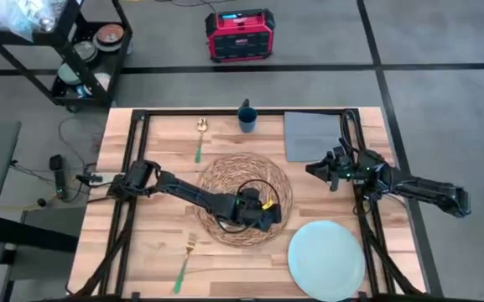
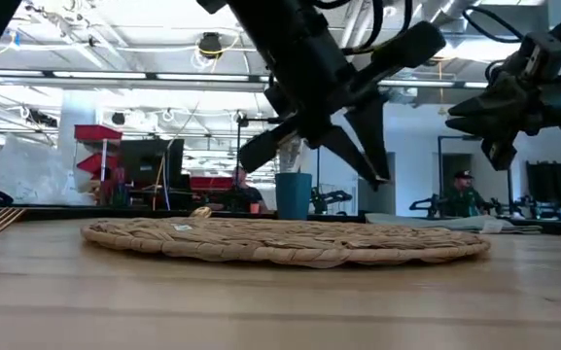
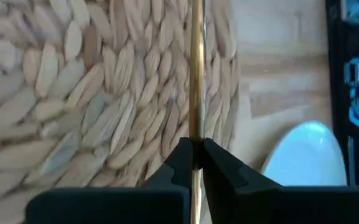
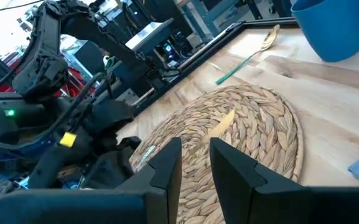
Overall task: Set table place
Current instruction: Put the gold table knife on the brown tablemat
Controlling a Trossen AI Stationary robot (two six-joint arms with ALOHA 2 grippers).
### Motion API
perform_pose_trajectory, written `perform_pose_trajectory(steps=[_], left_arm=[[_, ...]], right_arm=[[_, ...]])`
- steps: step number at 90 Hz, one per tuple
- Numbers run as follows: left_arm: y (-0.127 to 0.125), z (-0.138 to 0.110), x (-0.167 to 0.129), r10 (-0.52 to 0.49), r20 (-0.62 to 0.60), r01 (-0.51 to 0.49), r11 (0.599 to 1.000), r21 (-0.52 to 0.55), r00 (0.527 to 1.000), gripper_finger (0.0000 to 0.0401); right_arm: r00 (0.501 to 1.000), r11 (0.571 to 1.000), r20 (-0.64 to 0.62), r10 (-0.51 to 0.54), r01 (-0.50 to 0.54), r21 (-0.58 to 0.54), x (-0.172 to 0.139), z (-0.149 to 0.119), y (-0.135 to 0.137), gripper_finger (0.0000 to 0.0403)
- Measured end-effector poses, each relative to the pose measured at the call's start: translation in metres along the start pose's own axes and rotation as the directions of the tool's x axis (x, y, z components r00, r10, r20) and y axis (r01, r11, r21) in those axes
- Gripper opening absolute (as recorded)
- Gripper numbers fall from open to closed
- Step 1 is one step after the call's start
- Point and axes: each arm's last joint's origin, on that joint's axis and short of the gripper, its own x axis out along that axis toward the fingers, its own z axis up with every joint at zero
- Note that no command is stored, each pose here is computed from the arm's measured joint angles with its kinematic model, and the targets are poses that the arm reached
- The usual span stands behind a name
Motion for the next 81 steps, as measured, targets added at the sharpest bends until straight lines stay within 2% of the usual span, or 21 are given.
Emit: perform_pose_trajectory(steps=[16,29,36,53,81], left_arm=[[0.000,0.000,0.001,-0.009,-0.008,0.009,0.999,0.032,1.000,0.0000],[0.003,0.001,0.014,0.002,-0.026,-0.001,0.999,0.040,1.000,0.0000],[0.000,-0.001,0.020,-0.042,-0.032,0.043,0.999,0.031,0.999,0.0000],[0.005,-0.005,0.024,-0.011,-0.057,0.014,0.999,0.050,0.998,0.0000],[0.004,-0.003,0.024,-0.016,-0.051,0.019,0.998,0.053,0.999,0.0000]], right_arm=[[1.000,1.000,-0.001,0.000,0.000,0.000,0.000,0.000,0.000,0.0071],[1.000,1.000,-0.001,0.000,0.000,0.001,0.000,0.000,0.000,0.0071],[1.000,1.000,-0.002,0.001,-0.001,0.001,0.000,0.000,0.000,0.0071],[1.000,1.000,-0.001,0.001,-0.001,0.004,0.000,0.000,0.000,0.0071],[1.000,1.000,-0.001,0.001,-0.001,0.003,0.000,0.000,0.000,0.0071]])
